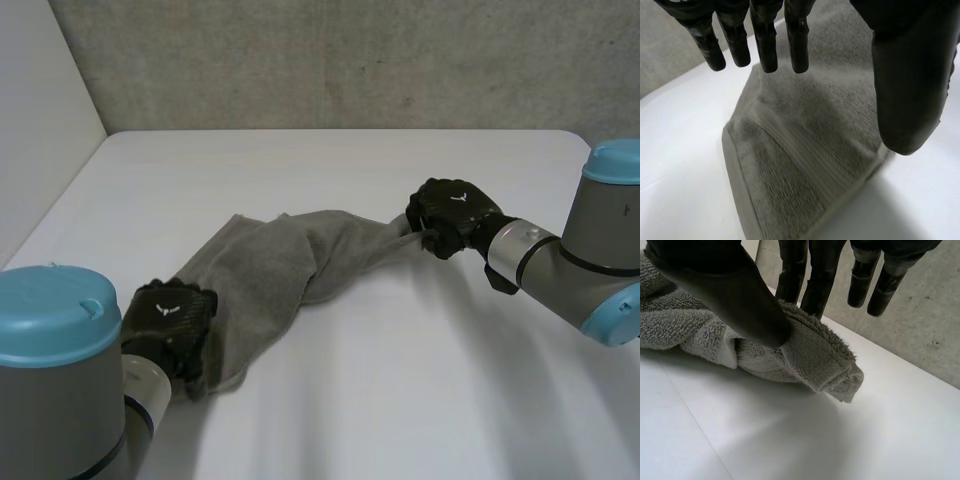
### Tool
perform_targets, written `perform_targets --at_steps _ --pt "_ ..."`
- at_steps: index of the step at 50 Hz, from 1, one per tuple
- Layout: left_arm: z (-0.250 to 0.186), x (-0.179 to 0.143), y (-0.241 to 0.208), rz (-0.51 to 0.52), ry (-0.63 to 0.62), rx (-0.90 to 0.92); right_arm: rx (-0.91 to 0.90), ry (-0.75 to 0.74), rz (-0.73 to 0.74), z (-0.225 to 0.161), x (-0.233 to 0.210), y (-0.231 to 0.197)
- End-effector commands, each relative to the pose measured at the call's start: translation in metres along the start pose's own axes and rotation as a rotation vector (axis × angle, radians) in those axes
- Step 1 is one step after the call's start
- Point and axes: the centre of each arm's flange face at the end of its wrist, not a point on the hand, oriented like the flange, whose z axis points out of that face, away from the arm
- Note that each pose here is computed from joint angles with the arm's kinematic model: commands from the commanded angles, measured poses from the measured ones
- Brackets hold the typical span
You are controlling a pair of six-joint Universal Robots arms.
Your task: Fold the towel.
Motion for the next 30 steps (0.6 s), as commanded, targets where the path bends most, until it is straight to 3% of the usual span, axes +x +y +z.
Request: perform_targets --at_steps 1,30 --pt "-0.004 0.008 0.013 0.032 0.035 -0.053 -0.005 0.004 -0.012 -0.001 0.002 0.002" --pt "0.024 0.025 0.033 0.044 0.042 -0.085 -0.008 0.0 -0.055 -0.001 0.0 0.003"
